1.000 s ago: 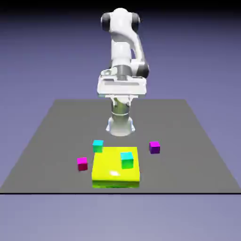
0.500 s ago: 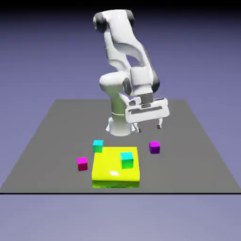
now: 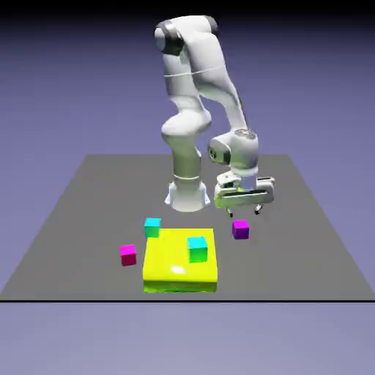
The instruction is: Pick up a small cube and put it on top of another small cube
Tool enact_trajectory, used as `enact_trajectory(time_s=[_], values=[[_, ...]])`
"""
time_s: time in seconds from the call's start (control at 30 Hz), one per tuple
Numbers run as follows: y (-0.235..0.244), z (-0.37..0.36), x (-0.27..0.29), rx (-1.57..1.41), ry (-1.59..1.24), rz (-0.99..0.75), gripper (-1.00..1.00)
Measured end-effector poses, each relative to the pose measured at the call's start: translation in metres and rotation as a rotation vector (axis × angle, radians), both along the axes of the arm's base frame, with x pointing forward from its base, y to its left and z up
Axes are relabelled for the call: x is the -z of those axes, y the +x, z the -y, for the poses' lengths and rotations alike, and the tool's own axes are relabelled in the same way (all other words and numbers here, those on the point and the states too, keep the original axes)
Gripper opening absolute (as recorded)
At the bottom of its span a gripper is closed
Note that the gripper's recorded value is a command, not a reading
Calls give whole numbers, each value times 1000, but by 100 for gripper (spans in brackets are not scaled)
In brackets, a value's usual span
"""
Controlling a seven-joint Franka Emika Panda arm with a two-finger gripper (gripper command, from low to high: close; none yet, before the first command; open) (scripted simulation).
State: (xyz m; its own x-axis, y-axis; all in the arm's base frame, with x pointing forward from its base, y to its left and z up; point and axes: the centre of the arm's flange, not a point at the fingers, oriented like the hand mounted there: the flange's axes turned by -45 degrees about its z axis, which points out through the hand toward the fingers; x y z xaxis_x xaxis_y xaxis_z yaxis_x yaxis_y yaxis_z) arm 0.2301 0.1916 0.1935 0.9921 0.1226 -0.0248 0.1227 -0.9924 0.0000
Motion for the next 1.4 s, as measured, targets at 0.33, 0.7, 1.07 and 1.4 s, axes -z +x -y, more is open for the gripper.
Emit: enact_trajectory(time_s=[0.33, 0.7, 1.07, 1.4], values=[[10, -6, 22, -7, 15, 2, 0], [5, -2, 59, -2, 8, 3, 0], [8, -4, 52, -3, 12, 4, -100], [11, -4, 19, -1, 14, 1, -100]])
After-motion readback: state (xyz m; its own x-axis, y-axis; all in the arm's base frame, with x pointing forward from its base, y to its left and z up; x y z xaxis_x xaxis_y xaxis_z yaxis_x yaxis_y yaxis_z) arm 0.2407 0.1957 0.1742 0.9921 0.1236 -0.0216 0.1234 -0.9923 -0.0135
